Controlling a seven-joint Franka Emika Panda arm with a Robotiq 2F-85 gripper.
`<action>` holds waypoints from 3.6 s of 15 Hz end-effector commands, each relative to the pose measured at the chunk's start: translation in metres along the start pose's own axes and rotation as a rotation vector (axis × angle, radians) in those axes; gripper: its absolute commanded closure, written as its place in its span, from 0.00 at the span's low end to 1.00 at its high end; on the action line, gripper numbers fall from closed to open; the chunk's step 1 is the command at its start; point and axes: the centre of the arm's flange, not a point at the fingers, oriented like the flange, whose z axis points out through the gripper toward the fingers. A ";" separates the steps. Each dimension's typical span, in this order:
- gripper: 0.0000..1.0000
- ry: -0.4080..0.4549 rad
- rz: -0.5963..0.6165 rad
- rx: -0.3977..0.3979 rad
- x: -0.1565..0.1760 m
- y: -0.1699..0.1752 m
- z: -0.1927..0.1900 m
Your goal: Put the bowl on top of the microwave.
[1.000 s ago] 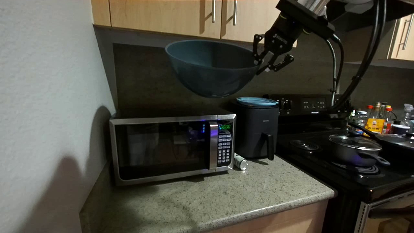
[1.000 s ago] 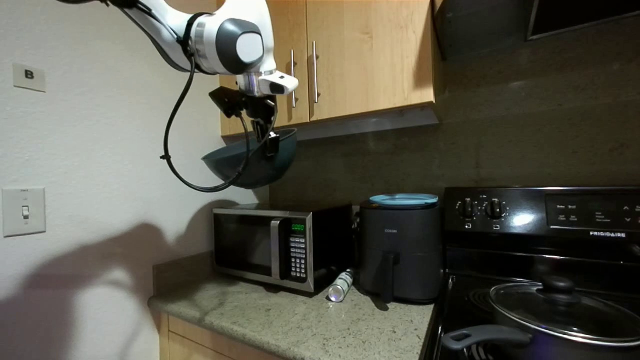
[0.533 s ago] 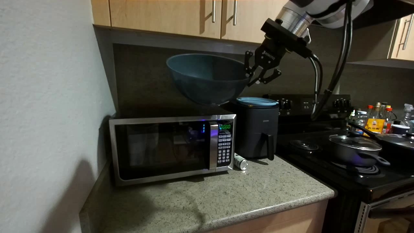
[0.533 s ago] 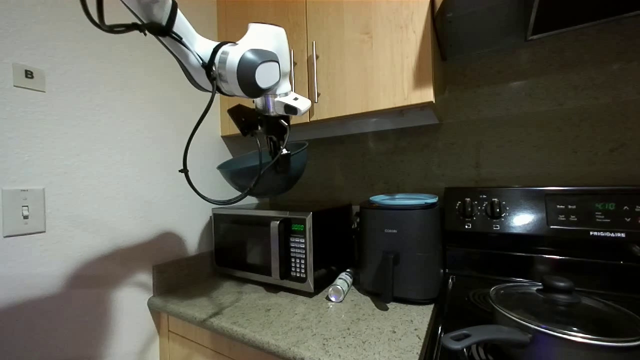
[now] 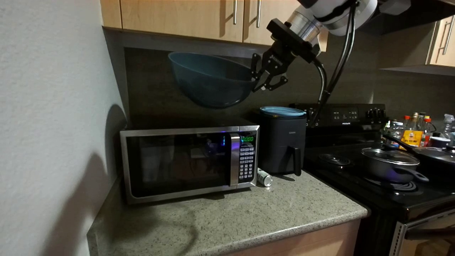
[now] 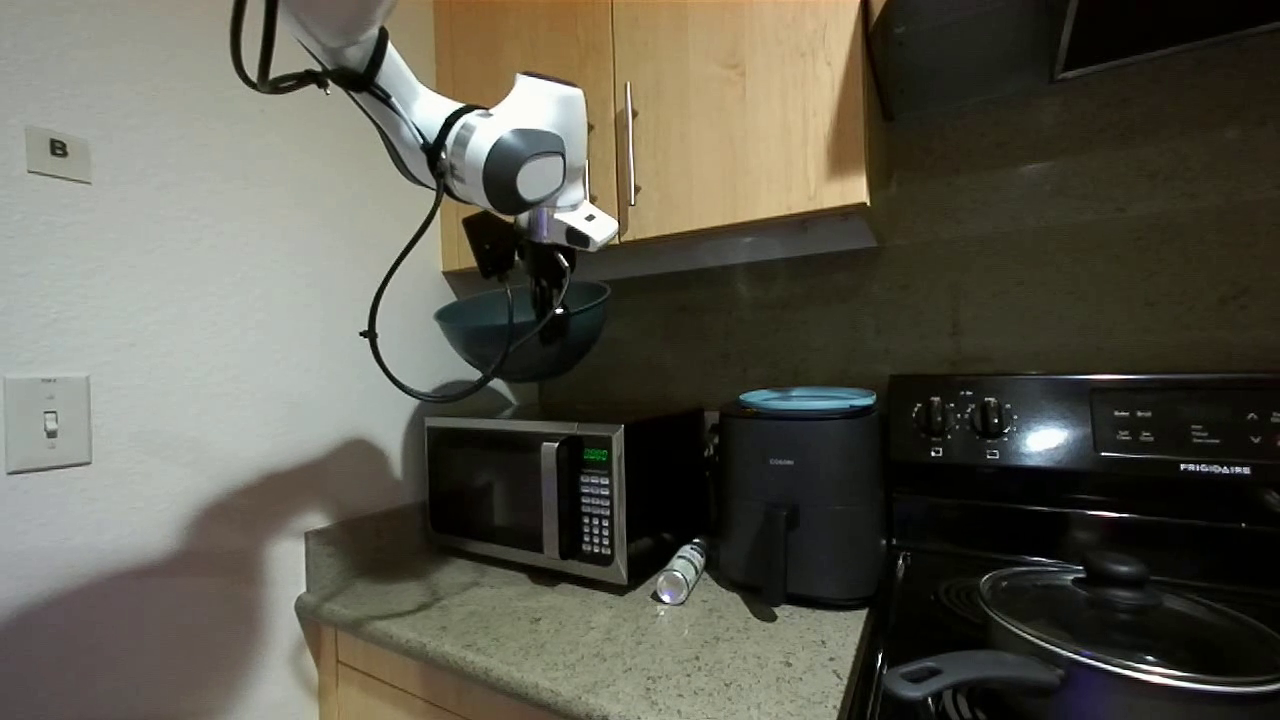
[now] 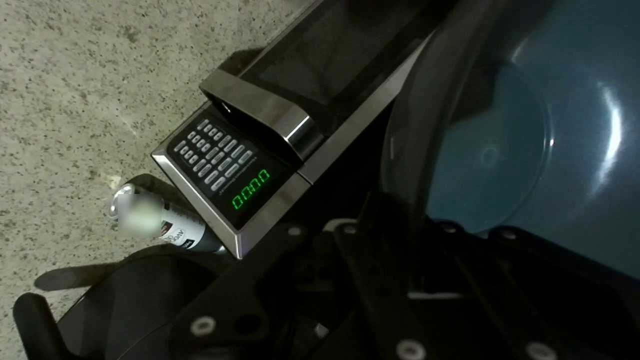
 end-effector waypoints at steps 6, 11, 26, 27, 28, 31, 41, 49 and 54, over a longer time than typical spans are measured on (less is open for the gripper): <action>0.97 0.023 0.044 -0.170 0.005 -0.027 0.077; 0.89 0.027 0.024 -0.202 0.003 -0.017 0.081; 0.97 0.221 0.063 -0.093 0.023 -0.058 0.113; 0.97 0.241 0.056 -0.090 0.027 -0.061 0.118; 0.97 0.254 0.053 -0.091 0.030 -0.064 0.121; 0.97 0.291 0.037 -0.097 0.035 -0.067 0.130; 0.12 0.365 -0.041 -0.035 0.034 -0.092 0.129; 0.00 0.545 -0.136 -0.033 0.006 -0.105 0.048; 0.00 0.535 -0.123 -0.099 -0.002 -0.095 -0.002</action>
